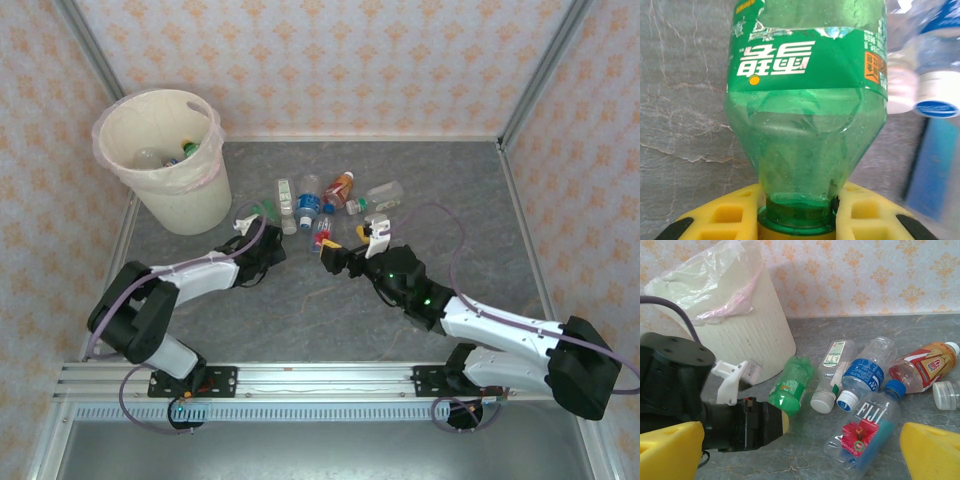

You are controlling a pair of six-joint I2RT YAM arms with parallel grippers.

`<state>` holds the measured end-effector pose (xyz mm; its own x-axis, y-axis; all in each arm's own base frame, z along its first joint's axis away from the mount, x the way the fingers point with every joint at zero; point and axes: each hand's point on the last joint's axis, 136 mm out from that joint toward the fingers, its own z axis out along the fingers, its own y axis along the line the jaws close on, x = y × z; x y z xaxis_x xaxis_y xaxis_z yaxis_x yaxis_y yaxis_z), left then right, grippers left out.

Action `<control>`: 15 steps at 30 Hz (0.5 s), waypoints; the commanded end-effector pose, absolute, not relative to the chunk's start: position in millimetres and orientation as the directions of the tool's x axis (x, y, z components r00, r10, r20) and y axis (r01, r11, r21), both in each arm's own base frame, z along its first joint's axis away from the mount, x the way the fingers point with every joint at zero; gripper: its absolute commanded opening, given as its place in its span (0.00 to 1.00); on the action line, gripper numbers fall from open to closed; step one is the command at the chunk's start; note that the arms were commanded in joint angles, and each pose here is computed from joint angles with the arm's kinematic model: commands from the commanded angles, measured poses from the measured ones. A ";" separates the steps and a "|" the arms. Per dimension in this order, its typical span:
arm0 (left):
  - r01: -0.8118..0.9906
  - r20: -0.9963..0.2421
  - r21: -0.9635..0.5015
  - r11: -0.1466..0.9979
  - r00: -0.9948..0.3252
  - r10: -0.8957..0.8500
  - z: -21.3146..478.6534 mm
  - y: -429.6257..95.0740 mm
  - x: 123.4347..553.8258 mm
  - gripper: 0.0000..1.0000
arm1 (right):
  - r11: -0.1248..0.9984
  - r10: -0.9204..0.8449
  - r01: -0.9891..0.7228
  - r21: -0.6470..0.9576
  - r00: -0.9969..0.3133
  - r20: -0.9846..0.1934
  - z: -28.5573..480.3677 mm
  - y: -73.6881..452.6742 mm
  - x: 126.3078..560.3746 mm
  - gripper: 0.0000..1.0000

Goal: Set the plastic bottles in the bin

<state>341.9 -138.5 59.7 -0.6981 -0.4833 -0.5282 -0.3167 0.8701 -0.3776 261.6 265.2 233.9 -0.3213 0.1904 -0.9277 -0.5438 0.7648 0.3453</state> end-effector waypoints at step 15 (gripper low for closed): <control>-0.034 -0.787 -0.476 0.879 -0.428 -0.443 264.6 -136.7 337.0 0.23 | 0.728 0.328 -0.561 0.393 -0.218 -0.919 271.6 243.9 251.5 1.00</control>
